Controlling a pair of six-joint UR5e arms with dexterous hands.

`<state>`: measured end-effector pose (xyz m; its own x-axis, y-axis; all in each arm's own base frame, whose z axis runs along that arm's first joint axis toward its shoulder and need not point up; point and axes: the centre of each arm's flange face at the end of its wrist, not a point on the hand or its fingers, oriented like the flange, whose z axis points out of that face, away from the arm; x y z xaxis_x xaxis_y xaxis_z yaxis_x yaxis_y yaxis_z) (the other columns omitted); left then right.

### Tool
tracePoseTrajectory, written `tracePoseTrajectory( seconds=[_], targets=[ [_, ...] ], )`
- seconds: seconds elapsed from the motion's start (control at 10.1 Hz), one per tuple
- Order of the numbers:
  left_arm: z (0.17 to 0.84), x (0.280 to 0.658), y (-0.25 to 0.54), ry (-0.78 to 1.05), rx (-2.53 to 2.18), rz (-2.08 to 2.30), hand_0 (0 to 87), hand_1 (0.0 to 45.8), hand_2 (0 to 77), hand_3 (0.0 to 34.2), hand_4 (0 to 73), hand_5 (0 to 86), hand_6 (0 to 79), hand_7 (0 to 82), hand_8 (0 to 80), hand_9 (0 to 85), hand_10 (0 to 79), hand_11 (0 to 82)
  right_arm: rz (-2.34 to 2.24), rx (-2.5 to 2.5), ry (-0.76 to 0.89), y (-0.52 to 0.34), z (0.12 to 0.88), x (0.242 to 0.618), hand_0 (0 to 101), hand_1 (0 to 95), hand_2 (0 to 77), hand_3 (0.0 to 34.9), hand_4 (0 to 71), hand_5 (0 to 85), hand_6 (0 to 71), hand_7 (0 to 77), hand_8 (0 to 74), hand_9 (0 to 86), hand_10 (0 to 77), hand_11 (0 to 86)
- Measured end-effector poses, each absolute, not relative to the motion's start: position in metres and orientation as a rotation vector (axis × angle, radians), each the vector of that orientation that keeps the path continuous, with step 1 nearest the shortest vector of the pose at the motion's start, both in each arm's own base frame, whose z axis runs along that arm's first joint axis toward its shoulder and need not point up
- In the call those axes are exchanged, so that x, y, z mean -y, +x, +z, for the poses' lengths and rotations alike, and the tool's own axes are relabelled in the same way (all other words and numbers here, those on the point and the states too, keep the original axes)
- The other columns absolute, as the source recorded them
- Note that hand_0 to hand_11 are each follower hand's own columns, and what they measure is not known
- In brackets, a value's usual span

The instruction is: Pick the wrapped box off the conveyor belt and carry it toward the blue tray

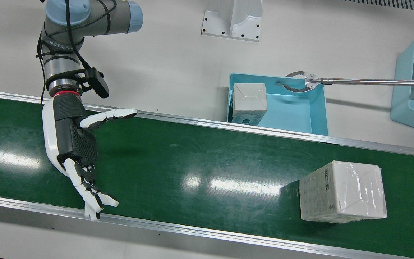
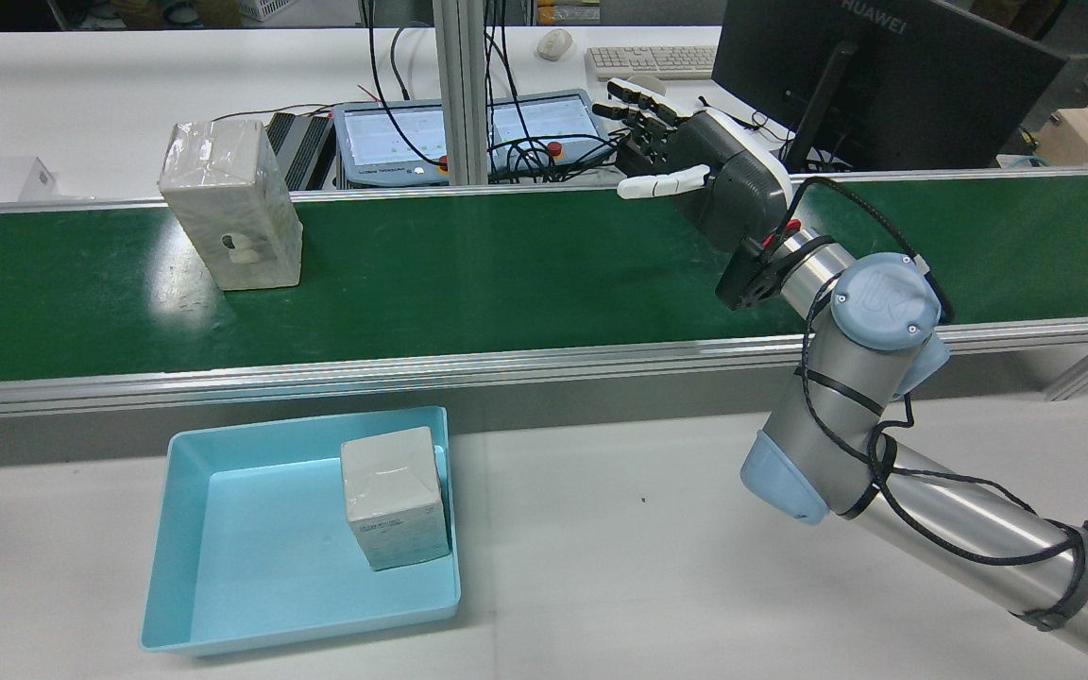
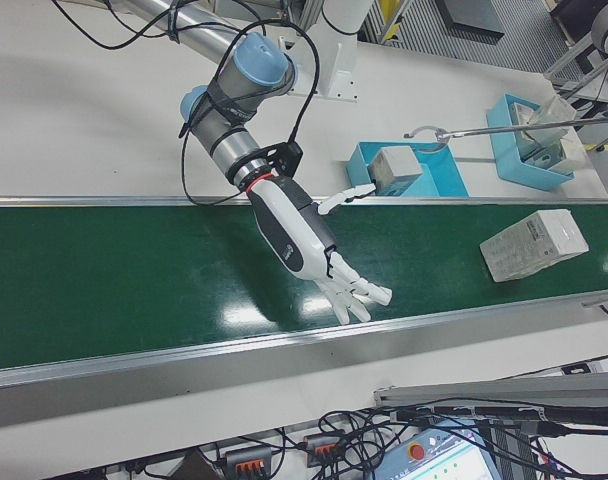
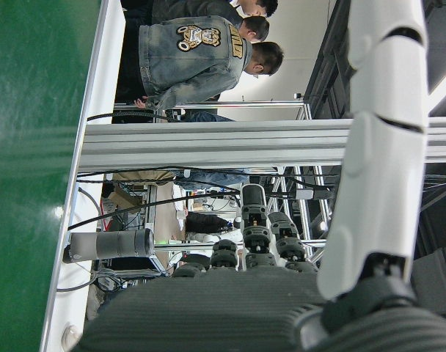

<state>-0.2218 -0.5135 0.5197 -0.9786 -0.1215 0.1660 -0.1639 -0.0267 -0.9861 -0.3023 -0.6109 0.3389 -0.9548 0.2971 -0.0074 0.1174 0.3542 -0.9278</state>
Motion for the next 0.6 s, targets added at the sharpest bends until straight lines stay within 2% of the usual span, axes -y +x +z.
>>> tracePoseTrajectory(
  seconds=[0.6],
  targets=[
    [0.5197, 0.5135, -0.2218, 0.318, 2.170, 2.207, 0.0, 0.0, 1.1, 0.0, 0.0, 1.1, 0.5, 0.5, 0.5, 0.0, 0.0, 0.5, 1.657, 2.448, -0.380, -0.3029, 0.3395, 0.6110, 46, 12.5, 11.4, 0.0, 7.1, 9.8, 6.5, 18.0, 3.3, 6.5, 0.0, 1.1]
  ],
)
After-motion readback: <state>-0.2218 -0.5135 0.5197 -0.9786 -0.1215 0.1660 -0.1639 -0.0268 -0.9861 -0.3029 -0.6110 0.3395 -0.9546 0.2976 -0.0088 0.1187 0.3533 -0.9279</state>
